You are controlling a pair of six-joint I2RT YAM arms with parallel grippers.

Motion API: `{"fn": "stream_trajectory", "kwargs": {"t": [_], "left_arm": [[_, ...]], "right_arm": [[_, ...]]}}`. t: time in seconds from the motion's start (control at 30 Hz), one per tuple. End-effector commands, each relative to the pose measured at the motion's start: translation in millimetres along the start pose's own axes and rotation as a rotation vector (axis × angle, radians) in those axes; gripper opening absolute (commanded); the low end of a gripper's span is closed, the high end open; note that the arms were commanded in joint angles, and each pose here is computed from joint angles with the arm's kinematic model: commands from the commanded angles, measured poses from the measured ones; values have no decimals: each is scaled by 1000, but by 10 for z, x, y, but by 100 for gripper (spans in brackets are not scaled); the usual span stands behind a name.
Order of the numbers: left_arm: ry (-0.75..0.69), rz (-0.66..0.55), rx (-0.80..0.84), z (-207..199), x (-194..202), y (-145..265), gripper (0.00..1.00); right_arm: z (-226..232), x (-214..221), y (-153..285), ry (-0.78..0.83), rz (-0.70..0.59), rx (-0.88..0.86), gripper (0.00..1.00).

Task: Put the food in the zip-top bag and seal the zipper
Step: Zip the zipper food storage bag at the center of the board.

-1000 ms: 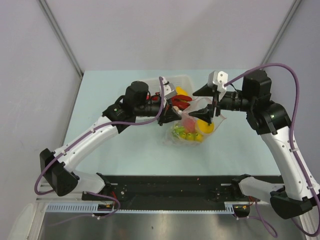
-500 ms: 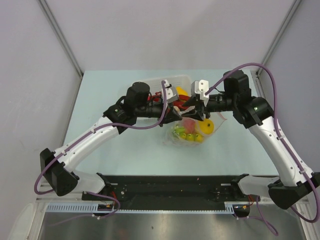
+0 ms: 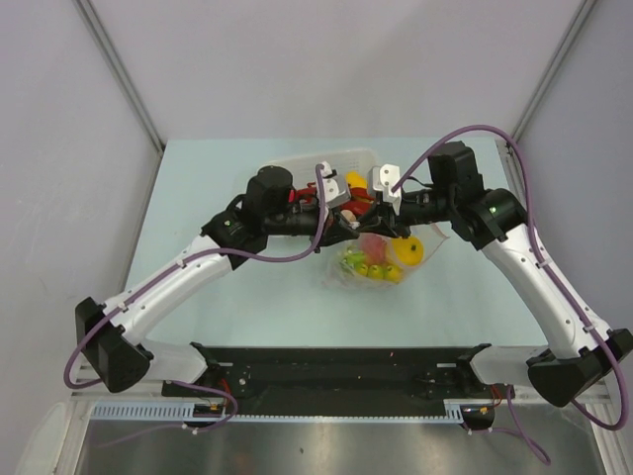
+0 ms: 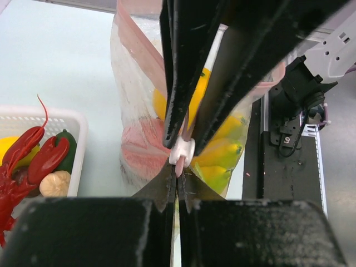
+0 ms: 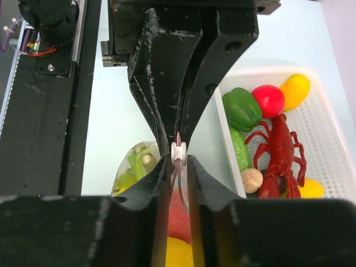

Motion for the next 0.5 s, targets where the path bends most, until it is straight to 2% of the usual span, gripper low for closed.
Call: {"fn": "stream_trajectory", "kwargs": {"t": [0.0, 0.1, 0.23, 0.47], "left_arm": [[-98, -101, -26, -42, -278, 132, 0], [-98, -111, -48, -46, -288, 178, 0], [-99, -114, -79, -43, -262, 225, 0], [-112, -111, -92, -44, -262, 266, 0]], "right_arm": [[-14, -13, 27, 28, 6, 17, 15], [-5, 11, 71, 28, 19, 28, 5], [-60, 54, 155, 26, 31, 57, 0], [-27, 51, 252, 33, 28, 63, 0]]}}
Point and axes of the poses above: each gripper's point midway between its finger pads, its own y axis back along the fingers, its own z axis along the line the jaws close on, x = y × z, the point moved 3 cm from there along y, back along the fingers, and after that the axes turned 6 degrees about -y, right-handed, at the moved point
